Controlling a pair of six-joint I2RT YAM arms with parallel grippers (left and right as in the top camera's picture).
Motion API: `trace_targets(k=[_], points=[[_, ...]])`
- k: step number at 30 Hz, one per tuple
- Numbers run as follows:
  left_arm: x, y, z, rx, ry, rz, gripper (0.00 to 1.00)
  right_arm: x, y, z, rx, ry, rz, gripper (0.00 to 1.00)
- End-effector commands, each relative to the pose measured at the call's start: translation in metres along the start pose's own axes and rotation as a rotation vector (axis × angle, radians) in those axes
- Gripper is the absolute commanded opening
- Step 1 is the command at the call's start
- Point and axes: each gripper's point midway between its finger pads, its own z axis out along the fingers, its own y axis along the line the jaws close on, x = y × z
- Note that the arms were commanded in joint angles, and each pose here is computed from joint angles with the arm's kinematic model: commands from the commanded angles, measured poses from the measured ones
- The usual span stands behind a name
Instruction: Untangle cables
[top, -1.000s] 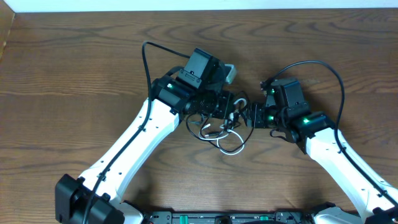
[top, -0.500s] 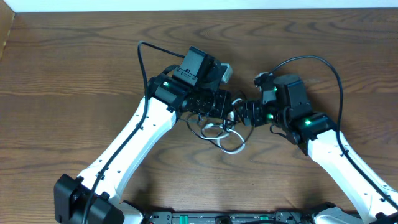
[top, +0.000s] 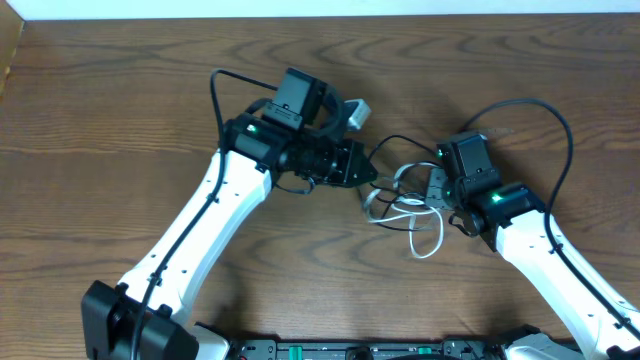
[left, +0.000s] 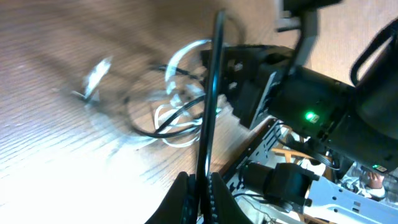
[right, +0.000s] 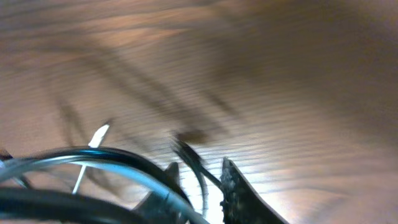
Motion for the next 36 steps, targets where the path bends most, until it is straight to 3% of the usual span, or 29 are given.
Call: trace_targets(k=[1, 5, 13, 16, 18, 21, 23, 26, 28, 36], points=[[-0.009, 0.0, -0.018, 0.015, -0.043, 0.043, 0.07, -0.015, -0.027, -0.004, 0.139, -0.093, 0.115, 0.08], [-0.016, 0.026, -0.026, -0.096, -0.083, 0.012, 0.07, -0.003, -0.015, -0.002, 0.07, -0.022, 0.105, 0.01], [-0.022, 0.085, -0.047, -0.398, -0.142, -0.051, 0.07, 0.015, -0.016, -0.003, 0.065, 0.062, 0.092, 0.03], [-0.022, 0.1, -0.056, -0.47, -0.154, -0.074, 0.07, 0.018, -0.02, -0.003, 0.087, 0.071, 0.088, 0.08], [-0.021, 0.11, -0.063, -0.508, -0.159, -0.097, 0.07, 0.02, -0.017, -0.003, 0.067, 0.083, 0.089, 0.01], [-0.018, 0.108, -0.062, -0.486, -0.155, -0.137, 0.11, 0.025, 0.005, -0.003, -0.052, 0.128, 0.059, 0.01], [-0.016, 0.1, -0.056, -0.441, -0.138, -0.135, 0.33, 0.027, 0.034, -0.008, -0.216, 0.159, -0.038, 0.01], [-0.012, 0.088, -0.048, -0.382, -0.113, -0.126, 0.47, 0.028, 0.067, -0.019, -0.411, 0.174, -0.121, 0.01], [-0.008, 0.08, -0.042, -0.357, -0.091, -0.116, 0.49, 0.027, 0.085, -0.027, -0.515, 0.174, -0.143, 0.01], [0.012, 0.067, -0.023, -0.349, -0.011, -0.085, 0.48, 0.02, 0.104, -0.037, -0.628, 0.151, -0.157, 0.01]])
